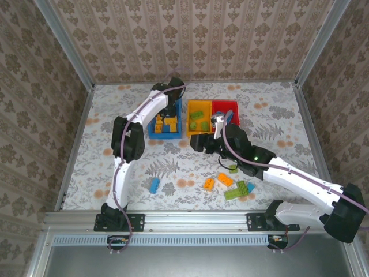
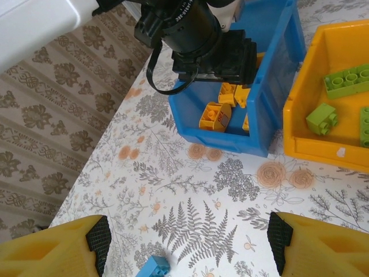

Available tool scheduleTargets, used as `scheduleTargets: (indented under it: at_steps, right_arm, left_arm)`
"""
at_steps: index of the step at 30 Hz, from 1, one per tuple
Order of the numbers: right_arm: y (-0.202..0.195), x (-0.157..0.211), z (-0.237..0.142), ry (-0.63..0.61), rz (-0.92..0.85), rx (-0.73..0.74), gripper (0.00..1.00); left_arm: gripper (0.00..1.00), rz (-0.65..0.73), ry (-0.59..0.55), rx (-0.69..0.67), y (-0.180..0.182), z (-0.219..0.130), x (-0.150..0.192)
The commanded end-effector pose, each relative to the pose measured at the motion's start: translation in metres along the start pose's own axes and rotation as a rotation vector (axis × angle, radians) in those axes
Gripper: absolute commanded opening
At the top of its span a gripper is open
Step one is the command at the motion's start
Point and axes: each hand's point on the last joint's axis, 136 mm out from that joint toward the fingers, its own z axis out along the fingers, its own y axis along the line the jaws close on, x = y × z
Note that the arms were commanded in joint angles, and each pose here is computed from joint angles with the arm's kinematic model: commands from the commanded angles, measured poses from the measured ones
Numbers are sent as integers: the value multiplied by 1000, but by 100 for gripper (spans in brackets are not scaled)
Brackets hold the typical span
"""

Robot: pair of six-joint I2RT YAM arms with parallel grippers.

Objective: Sort the legos into containers by color

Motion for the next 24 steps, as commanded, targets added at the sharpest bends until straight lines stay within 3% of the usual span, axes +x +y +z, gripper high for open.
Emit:
scheduleTargets:
  at_steps: [1,7,13,18,24]
  right_arm:
    - [-8,0,-9,-9,2,21,75]
    - [-27,6,-23,2,-26,98,75]
    - [-44,20,-33,52,-35,173,73]
    - [-50,33,-36,106,-29,201,72]
    - [-43,57,-29,161,-38,195,70]
  left_arm:
    - [58,-44,-82,56,3,-52,-15]
    - [50,-95,-186,139,5,-110,-19]
    - [47,-147,-277,243,15,-171,5]
    - [48,-142,-272,285,33,-198,59]
    - [52,-121,-182,284,60,-195,144]
